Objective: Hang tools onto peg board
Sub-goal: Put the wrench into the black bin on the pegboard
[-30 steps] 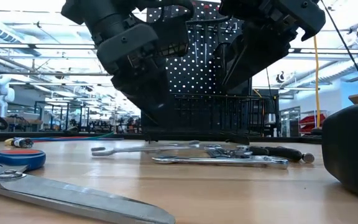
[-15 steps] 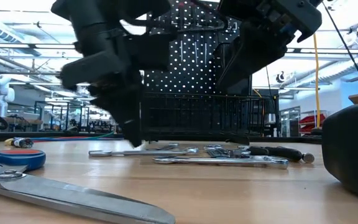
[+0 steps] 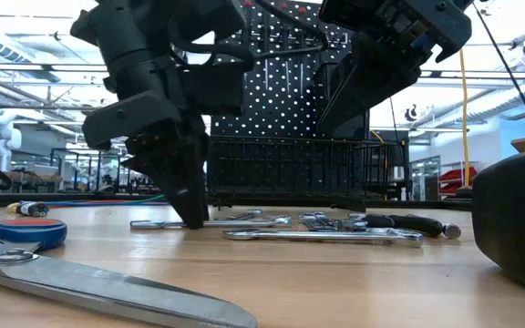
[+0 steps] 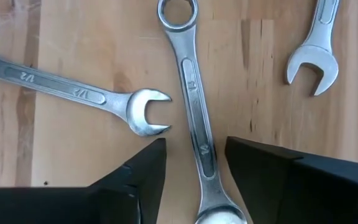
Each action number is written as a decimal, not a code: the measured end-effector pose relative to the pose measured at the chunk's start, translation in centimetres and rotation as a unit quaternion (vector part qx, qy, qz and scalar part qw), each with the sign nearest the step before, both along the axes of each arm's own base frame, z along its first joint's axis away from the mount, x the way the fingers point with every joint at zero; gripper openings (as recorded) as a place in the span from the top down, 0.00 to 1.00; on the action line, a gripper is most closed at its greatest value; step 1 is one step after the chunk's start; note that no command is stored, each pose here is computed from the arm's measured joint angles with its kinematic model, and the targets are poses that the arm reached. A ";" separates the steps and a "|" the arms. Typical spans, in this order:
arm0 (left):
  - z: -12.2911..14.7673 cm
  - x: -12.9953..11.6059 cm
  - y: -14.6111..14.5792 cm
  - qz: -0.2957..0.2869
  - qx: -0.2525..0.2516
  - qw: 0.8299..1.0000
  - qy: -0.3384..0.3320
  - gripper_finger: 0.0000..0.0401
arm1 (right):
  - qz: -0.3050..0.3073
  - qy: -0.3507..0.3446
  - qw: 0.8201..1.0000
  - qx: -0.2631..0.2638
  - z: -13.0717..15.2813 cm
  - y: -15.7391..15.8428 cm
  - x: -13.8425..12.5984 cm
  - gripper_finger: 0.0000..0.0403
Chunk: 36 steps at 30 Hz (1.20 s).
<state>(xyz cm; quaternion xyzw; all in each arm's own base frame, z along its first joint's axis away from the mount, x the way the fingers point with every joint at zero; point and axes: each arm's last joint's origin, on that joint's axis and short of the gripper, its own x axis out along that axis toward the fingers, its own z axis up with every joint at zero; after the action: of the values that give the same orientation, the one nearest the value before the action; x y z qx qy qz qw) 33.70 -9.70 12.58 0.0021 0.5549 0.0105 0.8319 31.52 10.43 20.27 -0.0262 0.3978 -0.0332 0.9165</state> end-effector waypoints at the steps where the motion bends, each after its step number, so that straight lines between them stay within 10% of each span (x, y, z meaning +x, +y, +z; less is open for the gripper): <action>1: -0.3 0.0 0.0 0.000 -0.003 1.000 0.006 0.57 | 0.000 0.000 1.000 0.000 0.0 0.0 0.0 0.73; 12: -1.8 0.3 -0.2 -0.007 -0.019 1.000 0.021 0.95 | -0.001 -0.001 1.000 -0.001 0.0 0.0 0.0 0.73; 36: 0.8 0.6 -0.3 -0.050 -0.018 0.998 -0.029 0.99 | 0.056 0.013 0.998 0.006 -4.3 1.1 2.2 0.73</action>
<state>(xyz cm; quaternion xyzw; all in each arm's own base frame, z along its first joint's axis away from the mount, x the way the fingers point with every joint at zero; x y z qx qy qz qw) 34.26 -10.02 13.33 0.0140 0.5296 -0.0410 0.8471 33.75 11.51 16.00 -0.0435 0.4077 0.0210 0.9119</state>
